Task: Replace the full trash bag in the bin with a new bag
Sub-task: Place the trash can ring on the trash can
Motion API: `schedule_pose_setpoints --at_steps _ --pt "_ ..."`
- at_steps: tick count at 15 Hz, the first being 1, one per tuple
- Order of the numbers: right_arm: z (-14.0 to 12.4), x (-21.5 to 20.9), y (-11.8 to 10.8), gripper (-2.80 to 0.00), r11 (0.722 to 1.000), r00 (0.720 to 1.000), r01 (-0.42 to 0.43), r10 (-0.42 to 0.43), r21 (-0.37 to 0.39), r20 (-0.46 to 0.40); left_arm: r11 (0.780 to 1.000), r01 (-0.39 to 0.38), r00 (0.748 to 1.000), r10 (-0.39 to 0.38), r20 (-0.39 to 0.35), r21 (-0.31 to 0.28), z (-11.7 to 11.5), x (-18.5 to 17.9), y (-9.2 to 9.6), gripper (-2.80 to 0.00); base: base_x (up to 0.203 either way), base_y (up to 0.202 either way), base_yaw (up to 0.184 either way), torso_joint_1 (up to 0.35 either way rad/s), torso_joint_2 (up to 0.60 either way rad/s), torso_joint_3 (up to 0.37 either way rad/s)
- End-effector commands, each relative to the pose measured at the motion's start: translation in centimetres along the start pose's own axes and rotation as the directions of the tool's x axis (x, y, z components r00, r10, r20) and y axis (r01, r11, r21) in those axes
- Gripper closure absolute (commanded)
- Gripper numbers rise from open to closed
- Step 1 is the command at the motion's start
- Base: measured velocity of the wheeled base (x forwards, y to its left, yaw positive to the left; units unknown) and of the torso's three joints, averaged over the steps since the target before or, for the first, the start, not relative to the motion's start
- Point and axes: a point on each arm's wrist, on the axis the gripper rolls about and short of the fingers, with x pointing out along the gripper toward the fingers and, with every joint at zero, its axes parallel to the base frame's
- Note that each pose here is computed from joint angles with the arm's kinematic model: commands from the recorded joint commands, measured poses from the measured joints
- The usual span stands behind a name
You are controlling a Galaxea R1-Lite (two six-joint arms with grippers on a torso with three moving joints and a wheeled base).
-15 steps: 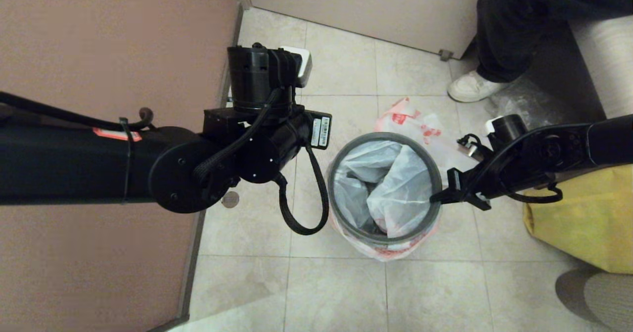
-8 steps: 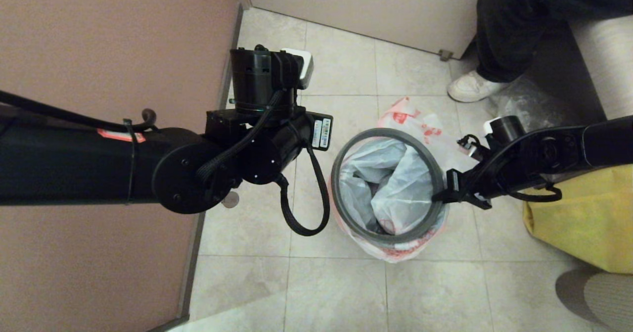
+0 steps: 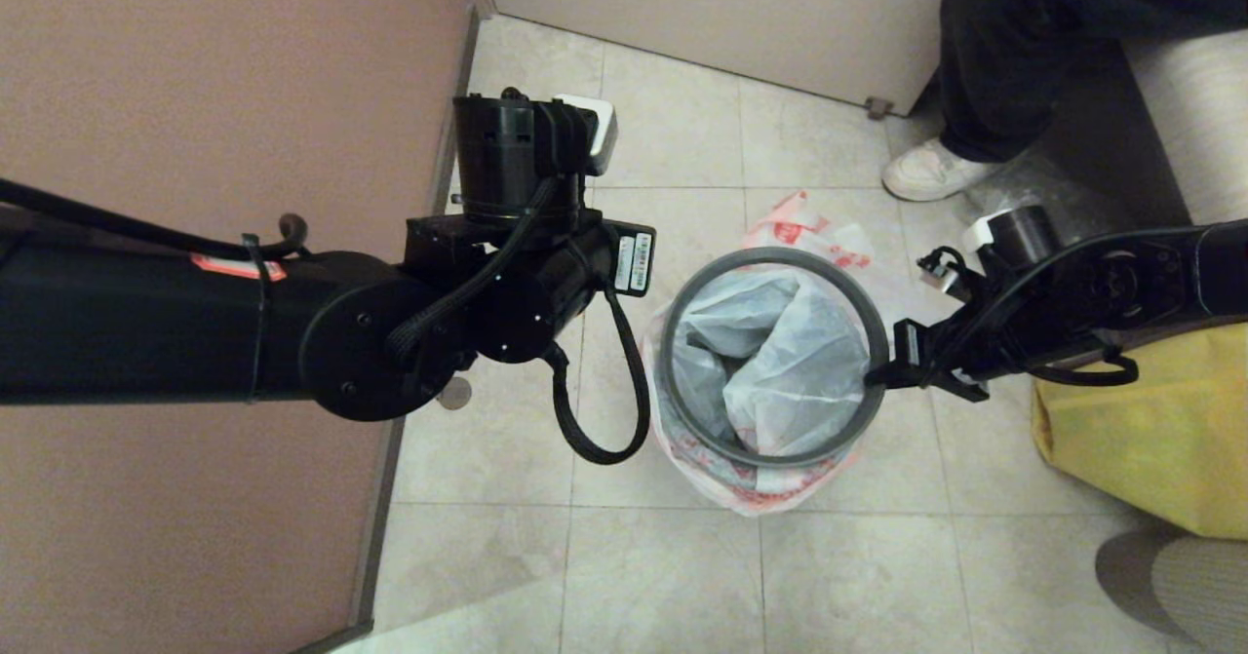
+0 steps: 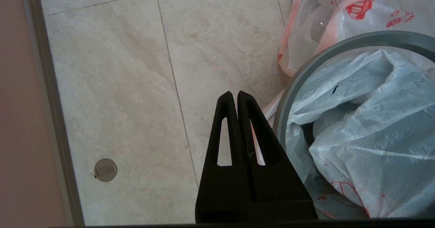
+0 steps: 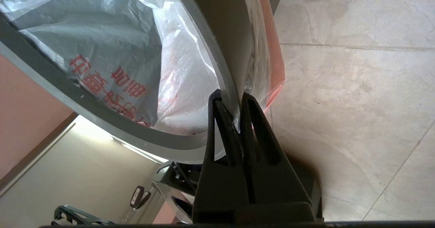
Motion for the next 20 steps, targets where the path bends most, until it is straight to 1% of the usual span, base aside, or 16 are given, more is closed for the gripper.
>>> schedule_pose_setpoints --at_steps 1,6,9,14,17,20 --pt "-0.1 -0.4 0.4 0.0 1.0 1.0 -0.009 0.009 -0.005 0.001 1.0 -0.004 1.0 0.004 0.003 -0.001 0.1 0.0 0.0 0.0 0.0 0.0 0.0 0.0 0.0 0.0" --pt "-0.3 1.9 0.2 0.0 1.0 0.999 -0.007 0.007 -0.008 -0.034 1.0 -0.007 1.0 0.007 0.006 -0.004 0.2 0.0 0.2 0.0 0.0 0.0 0.0 0.0 0.0 0.0" --pt "0.2 3.0 -0.2 0.0 0.999 0.999 0.031 -0.031 -0.007 -0.022 1.0 -0.007 1.0 0.007 0.006 -0.003 0.2 0.0 0.2 0.0 0.0 0.0 0.0 0.0 0.0 0.0" --pt "0.2 3.7 -0.5 0.0 0.999 0.999 0.036 -0.036 -0.006 -0.032 1.0 -0.009 1.0 0.009 0.005 -0.003 0.1 0.1 0.1 0.0 0.0 0.0 0.0 0.0 0.0 0.0" --pt "0.1 0.9 0.8 0.0 1.0 1.0 0.02 -0.02 -0.021 0.004 1.0 -0.01 1.0 0.01 0.006 -0.004 0.2 0.2 0.2 0.0 0.0 0.0 0.0 0.0 0.0 0.0" --pt "-0.2 0.4 0.5 0.0 0.999 0.999 0.038 -0.038 -0.012 0.001 1.0 -0.011 1.0 0.011 0.008 -0.005 0.3 0.0 0.3 0.0 0.0 0.0 0.0 0.0 0.0 0.0"
